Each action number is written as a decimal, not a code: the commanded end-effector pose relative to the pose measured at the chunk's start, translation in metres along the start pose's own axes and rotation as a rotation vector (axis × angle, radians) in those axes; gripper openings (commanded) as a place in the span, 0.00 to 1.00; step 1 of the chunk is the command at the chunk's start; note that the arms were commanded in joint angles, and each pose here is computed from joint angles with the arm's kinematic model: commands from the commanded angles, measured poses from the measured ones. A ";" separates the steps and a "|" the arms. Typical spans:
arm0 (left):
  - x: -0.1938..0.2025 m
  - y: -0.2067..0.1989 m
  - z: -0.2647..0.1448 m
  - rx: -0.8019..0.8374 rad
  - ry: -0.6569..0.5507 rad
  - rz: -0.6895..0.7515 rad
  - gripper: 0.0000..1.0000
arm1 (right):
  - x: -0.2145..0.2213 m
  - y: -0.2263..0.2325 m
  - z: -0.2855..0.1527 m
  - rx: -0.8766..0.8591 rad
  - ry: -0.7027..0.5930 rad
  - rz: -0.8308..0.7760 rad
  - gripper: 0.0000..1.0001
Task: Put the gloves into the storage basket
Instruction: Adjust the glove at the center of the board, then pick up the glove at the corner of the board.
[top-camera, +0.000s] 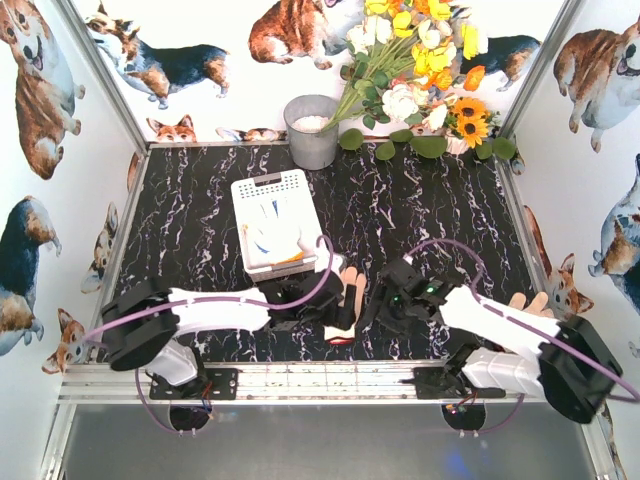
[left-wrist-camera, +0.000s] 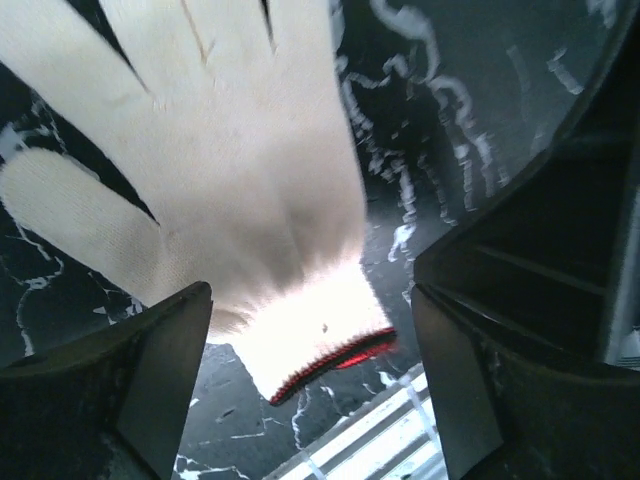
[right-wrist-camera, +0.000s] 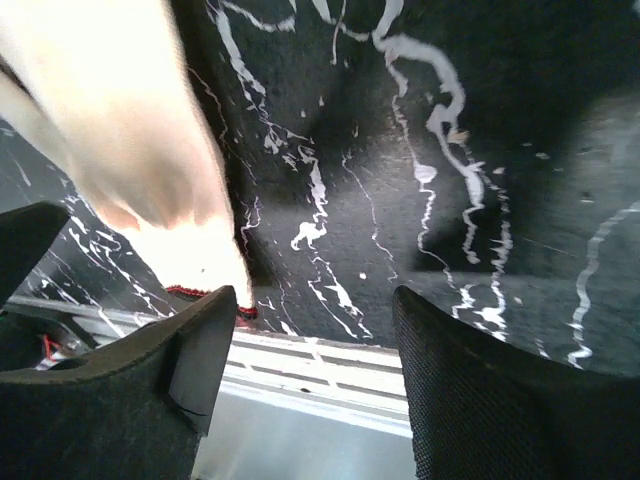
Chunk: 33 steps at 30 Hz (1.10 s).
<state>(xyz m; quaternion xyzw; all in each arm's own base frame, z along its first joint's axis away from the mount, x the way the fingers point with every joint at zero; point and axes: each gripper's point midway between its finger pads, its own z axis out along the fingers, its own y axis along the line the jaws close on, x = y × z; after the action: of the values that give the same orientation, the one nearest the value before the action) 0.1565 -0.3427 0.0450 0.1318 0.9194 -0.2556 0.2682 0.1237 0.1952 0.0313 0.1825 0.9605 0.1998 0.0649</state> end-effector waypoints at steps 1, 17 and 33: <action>-0.044 -0.013 -0.032 -0.015 -0.113 0.050 0.81 | -0.034 -0.002 -0.037 0.067 -0.191 -0.057 0.70; -0.162 0.154 -0.179 -0.392 -0.359 -0.004 1.00 | -0.148 -0.121 -0.121 0.494 -0.451 0.151 0.96; -0.132 0.289 -0.224 -0.586 -0.386 -0.239 1.00 | -0.144 -0.246 -0.172 0.749 -0.606 0.792 1.00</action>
<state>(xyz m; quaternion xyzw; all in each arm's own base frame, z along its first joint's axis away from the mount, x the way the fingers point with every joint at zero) 0.2811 0.0057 0.1718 -0.1201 0.8946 -0.0147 0.4301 0.1585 -0.1020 0.0908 0.5275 0.8143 -0.1596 0.1824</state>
